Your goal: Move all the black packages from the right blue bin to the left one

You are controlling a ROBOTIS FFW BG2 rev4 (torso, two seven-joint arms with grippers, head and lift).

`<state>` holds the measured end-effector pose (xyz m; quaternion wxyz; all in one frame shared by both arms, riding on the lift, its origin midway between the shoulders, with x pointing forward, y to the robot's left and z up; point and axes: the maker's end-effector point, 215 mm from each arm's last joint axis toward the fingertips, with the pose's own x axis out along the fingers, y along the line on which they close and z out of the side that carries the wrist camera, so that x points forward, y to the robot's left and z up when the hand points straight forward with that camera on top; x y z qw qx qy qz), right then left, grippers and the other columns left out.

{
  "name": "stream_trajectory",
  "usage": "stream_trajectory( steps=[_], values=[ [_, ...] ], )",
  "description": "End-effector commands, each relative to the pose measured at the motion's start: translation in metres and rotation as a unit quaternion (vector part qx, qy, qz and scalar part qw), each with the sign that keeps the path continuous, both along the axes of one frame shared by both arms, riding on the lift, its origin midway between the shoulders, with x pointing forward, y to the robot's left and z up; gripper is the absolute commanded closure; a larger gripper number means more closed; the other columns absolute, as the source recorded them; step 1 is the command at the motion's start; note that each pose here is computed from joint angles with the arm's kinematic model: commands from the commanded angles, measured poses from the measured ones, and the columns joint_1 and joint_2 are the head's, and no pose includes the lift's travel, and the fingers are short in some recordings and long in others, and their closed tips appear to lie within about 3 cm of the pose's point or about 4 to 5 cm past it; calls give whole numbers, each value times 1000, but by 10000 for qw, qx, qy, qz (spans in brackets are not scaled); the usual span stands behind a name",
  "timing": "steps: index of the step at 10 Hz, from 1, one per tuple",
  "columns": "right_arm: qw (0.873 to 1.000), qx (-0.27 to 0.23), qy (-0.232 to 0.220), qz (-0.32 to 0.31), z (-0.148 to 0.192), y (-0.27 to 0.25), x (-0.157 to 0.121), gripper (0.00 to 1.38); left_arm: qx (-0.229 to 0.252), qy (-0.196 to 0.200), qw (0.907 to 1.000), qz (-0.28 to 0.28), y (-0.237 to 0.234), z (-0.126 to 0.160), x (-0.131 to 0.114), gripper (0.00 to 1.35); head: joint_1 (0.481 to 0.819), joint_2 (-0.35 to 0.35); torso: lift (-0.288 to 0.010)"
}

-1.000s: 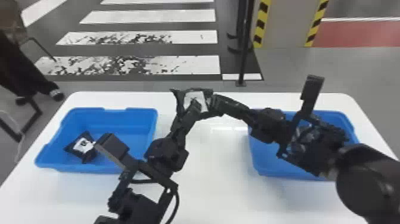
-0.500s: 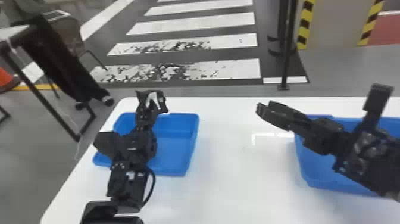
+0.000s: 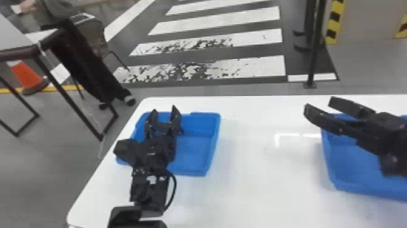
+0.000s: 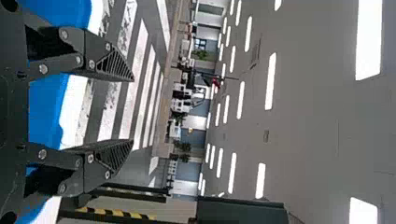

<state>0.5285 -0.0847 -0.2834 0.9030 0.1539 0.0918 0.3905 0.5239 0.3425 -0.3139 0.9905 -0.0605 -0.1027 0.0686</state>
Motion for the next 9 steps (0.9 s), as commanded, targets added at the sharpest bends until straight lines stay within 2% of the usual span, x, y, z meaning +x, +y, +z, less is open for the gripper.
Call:
stream_trajectory(
  steps=[1, 3, 4, 5, 7, 9],
  values=[
    [9969, -596, -71, -511, -6, -43, 4, 211, -168, -451, 9987, -168, -20, 24, -6, 144, 682, 276, -168],
    [9809, -1361, 174, -1378, -34, -111, 1, 211, -407, -957, 9939, -367, -46, 53, -24, 157, 680, 184, -168],
    [9711, -1615, 412, -1706, -50, -137, -8, 219, -616, -1093, 9910, -464, -60, 57, -34, 156, 684, 155, -168],
    [9600, -1823, 647, -2024, -65, -168, -18, 246, -614, -1125, 9900, -591, -74, 62, -40, 151, 695, 105, -168],
    [9352, -2351, 935, -2477, -88, -220, -29, 249, -645, -1074, 9885, -843, -100, 65, -44, 150, 695, 9, -168],
    [9266, -2486, 1129, -2585, -107, -236, -31, 252, -810, -1052, 9855, -1055, -121, 66, -44, 150, 695, -80, -168]
  ],
)
